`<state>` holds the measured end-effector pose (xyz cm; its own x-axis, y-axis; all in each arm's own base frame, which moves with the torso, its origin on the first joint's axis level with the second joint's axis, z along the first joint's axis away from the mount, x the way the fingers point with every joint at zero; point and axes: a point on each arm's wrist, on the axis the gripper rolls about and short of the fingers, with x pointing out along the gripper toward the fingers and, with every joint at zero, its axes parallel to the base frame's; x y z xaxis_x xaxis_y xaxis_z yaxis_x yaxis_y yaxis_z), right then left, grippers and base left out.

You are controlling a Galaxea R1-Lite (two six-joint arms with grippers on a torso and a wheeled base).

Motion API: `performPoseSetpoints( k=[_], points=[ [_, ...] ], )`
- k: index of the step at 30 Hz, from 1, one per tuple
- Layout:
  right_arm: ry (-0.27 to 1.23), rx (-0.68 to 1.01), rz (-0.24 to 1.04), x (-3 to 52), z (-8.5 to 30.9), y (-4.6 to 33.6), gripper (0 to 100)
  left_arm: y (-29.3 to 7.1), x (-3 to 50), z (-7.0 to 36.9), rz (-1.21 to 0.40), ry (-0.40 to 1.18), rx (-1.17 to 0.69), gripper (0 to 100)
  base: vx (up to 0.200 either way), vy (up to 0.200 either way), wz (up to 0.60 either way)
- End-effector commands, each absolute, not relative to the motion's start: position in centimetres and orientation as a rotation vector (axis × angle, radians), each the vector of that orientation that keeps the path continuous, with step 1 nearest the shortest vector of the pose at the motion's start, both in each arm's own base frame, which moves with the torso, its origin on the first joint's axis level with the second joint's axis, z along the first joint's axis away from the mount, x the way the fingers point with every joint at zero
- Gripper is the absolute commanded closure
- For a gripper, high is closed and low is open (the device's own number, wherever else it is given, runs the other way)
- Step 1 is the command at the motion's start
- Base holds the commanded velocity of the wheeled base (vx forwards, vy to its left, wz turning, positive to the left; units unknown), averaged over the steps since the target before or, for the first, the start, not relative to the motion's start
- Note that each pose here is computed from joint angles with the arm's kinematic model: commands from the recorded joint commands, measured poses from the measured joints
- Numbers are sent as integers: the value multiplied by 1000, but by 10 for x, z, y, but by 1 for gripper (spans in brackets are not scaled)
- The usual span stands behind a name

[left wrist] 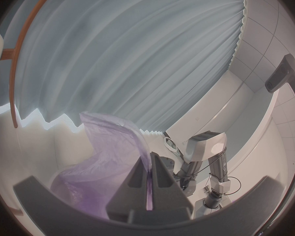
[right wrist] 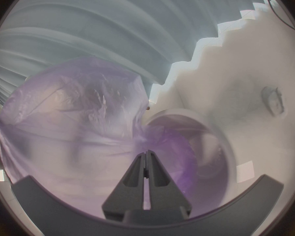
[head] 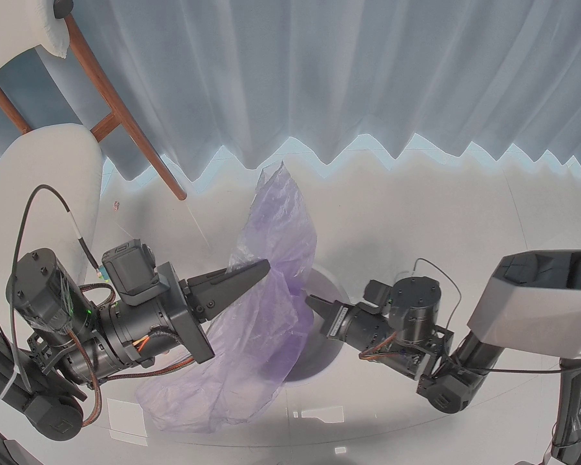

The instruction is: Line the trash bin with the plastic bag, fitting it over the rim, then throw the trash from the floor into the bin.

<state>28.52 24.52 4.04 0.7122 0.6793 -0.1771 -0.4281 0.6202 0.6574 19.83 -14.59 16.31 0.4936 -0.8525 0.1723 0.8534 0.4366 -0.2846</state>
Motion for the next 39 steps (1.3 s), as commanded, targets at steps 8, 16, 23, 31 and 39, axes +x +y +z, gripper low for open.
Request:
performPoseSetpoints(
  k=[8, 16, 23, 31, 39],
  points=[
    [647, 541, 596, 223, 41, 203, 100, -150, 207, 160, -1050, 6, -359, 100, 0, 0, 0],
    [702, 434, 677, 195, -12, 260, 100, -150, 209, 162, -1022, -8, -366, 100, 0, 0, 0],
    [658, 429, 769, 182, -35, 303, 100, -151, 208, 162, -1027, -10, -365, 100, 0, 0, 0],
    [614, 443, 829, 172, -52, 331, 100, -152, 208, 161, -1029, -5, -364, 100, 0, 0, 0],
    [431, 515, 769, 213, -22, 317, 100, -151, 208, 161, -1024, -4, -364, 100, 0, 0, 0]
  ],
)
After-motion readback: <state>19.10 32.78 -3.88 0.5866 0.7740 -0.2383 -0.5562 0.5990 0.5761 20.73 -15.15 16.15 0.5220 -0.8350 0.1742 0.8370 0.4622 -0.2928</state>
